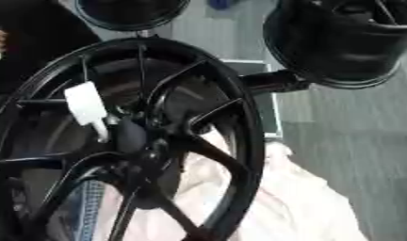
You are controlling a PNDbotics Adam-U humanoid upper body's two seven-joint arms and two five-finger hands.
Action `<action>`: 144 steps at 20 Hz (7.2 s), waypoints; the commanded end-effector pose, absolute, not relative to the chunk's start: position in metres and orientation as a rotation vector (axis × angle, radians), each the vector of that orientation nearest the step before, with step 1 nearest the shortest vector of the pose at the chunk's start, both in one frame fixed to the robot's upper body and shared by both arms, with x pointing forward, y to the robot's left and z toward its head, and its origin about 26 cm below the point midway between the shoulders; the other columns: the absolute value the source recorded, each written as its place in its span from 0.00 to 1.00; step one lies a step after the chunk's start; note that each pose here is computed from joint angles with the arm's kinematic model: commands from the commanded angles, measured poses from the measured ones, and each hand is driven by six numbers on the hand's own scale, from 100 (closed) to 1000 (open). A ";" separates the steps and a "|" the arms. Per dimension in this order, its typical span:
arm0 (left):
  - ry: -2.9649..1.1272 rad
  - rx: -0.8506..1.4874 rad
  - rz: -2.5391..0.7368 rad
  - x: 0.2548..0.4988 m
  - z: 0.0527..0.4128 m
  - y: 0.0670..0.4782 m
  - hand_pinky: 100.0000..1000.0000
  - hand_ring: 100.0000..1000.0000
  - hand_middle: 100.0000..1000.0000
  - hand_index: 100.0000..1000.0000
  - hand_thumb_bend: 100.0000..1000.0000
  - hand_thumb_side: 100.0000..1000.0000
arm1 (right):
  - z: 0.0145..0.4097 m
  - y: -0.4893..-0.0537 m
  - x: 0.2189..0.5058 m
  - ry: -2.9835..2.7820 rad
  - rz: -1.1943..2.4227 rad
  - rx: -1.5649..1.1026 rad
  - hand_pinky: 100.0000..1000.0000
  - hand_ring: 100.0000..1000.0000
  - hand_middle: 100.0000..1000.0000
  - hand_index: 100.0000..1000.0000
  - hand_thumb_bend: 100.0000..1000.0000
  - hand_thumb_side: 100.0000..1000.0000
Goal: Pull the pin out of the wheel hub.
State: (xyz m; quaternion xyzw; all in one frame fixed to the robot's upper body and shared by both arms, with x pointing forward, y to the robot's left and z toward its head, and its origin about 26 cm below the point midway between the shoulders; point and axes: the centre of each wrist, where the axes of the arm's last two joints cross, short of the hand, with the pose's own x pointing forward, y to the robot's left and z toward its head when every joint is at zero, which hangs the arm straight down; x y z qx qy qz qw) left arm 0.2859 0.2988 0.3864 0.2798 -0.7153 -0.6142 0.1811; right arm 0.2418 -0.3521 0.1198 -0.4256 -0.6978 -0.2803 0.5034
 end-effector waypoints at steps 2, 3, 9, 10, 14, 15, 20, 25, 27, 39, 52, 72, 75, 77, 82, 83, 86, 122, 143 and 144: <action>-2.004 0.813 -1.825 0.276 0.397 0.290 0.79 0.68 0.63 0.71 0.37 0.00 | 0.126 -0.353 0.242 -1.710 -0.668 -1.035 0.40 0.57 0.51 0.71 0.00 0.41; -1.991 0.811 -1.851 0.276 0.397 0.288 0.79 0.68 0.64 0.72 0.39 0.00 | 0.126 -0.353 0.242 -1.710 -0.667 -1.034 0.40 0.57 0.51 0.71 0.00 0.41; -1.850 0.778 -2.048 0.273 0.394 0.274 0.81 0.72 0.67 0.76 0.46 0.00 | 0.127 -0.353 0.242 -1.715 -0.656 -1.032 0.40 0.57 0.51 0.71 0.00 0.41; -1.820 0.774 -2.081 0.274 0.394 0.272 0.81 0.73 0.68 0.76 0.46 0.00 | 0.127 -0.353 0.242 -1.716 -0.654 -1.032 0.40 0.57 0.51 0.71 0.00 0.41; -1.728 0.726 -2.180 0.274 0.392 0.267 0.83 0.75 0.71 0.79 0.50 0.00 | 0.128 -0.353 0.243 -1.721 -0.649 -1.033 0.40 0.57 0.51 0.71 0.00 0.41; -1.710 0.716 -2.201 0.275 0.392 0.266 0.83 0.75 0.71 0.79 0.51 0.00 | 0.128 -0.353 0.243 -1.723 -0.648 -1.033 0.40 0.57 0.51 0.71 0.00 0.41; -1.676 0.688 -2.280 0.276 0.391 0.257 0.83 0.76 0.72 0.81 0.54 0.00 | 0.129 -0.352 0.244 -1.729 -0.642 -1.025 0.40 0.57 0.51 0.71 0.00 0.41; -1.618 0.641 -2.308 0.282 0.388 0.247 0.83 0.76 0.72 0.82 0.55 0.00 | 0.130 -0.351 0.245 -1.737 -0.641 -1.017 0.40 0.57 0.51 0.71 0.00 0.41; -1.582 0.615 -2.306 0.291 0.386 0.245 0.83 0.76 0.71 0.81 0.55 0.00 | 0.131 -0.351 0.245 -1.739 -0.642 -1.015 0.40 0.57 0.51 0.71 0.00 0.41; -1.475 0.502 -2.270 0.342 0.367 0.243 0.83 0.74 0.69 0.78 0.48 0.00 | 0.131 -0.350 0.246 -1.741 -0.643 -1.004 0.40 0.57 0.51 0.71 0.00 0.41; -1.432 0.462 -2.254 0.360 0.353 0.246 0.83 0.73 0.69 0.77 0.47 0.00 | 0.130 -0.350 0.246 -1.740 -0.650 -0.999 0.40 0.57 0.51 0.71 0.00 0.41; -1.425 0.457 -2.290 0.370 0.349 0.234 0.79 0.66 0.53 0.65 0.50 0.01 | 0.130 -0.349 0.246 -1.744 -0.657 -0.988 0.40 0.57 0.51 0.71 0.00 0.41; -1.440 0.443 -2.291 0.371 0.350 0.233 0.78 0.63 0.49 0.61 0.47 0.01 | 0.130 -0.349 0.246 -1.744 -0.657 -0.986 0.40 0.57 0.51 0.71 0.00 0.41; -1.462 0.424 -2.284 0.370 0.352 0.233 0.78 0.63 0.50 0.62 0.47 0.01 | 0.130 -0.349 0.246 -1.743 -0.657 -0.985 0.40 0.57 0.51 0.71 0.00 0.41; -1.482 0.397 -2.281 0.369 0.354 0.231 0.79 0.67 0.58 0.66 0.49 0.01 | 0.129 -0.349 0.246 -1.740 -0.658 -0.984 0.40 0.57 0.51 0.71 0.00 0.41; -1.487 0.393 -2.281 0.369 0.354 0.230 0.79 0.64 0.53 0.62 0.48 0.01 | 0.129 -0.349 0.246 -1.740 -0.658 -0.984 0.40 0.57 0.51 0.71 0.00 0.41; -1.502 0.391 -2.274 0.368 0.357 0.230 0.73 0.50 0.31 0.45 0.45 0.01 | 0.129 -0.349 0.246 -1.740 -0.658 -0.984 0.40 0.57 0.51 0.71 0.00 0.41; -1.903 1.005 -1.218 0.339 0.423 0.424 0.82 0.67 0.55 0.67 0.48 0.00 | 0.126 -0.355 0.241 -1.720 -0.677 -1.035 0.40 0.57 0.51 0.71 0.00 0.41; -1.969 1.003 -1.119 0.338 0.406 0.435 0.80 0.68 0.59 0.67 0.22 0.00 | 0.125 -0.354 0.241 -1.716 -0.693 -1.030 0.40 0.57 0.51 0.71 0.00 0.41; -2.019 1.001 -1.097 0.337 0.407 0.429 0.79 0.65 0.57 0.65 0.19 0.00 | 0.125 -0.354 0.241 -1.716 -0.693 -1.029 0.40 0.57 0.51 0.71 0.00 0.41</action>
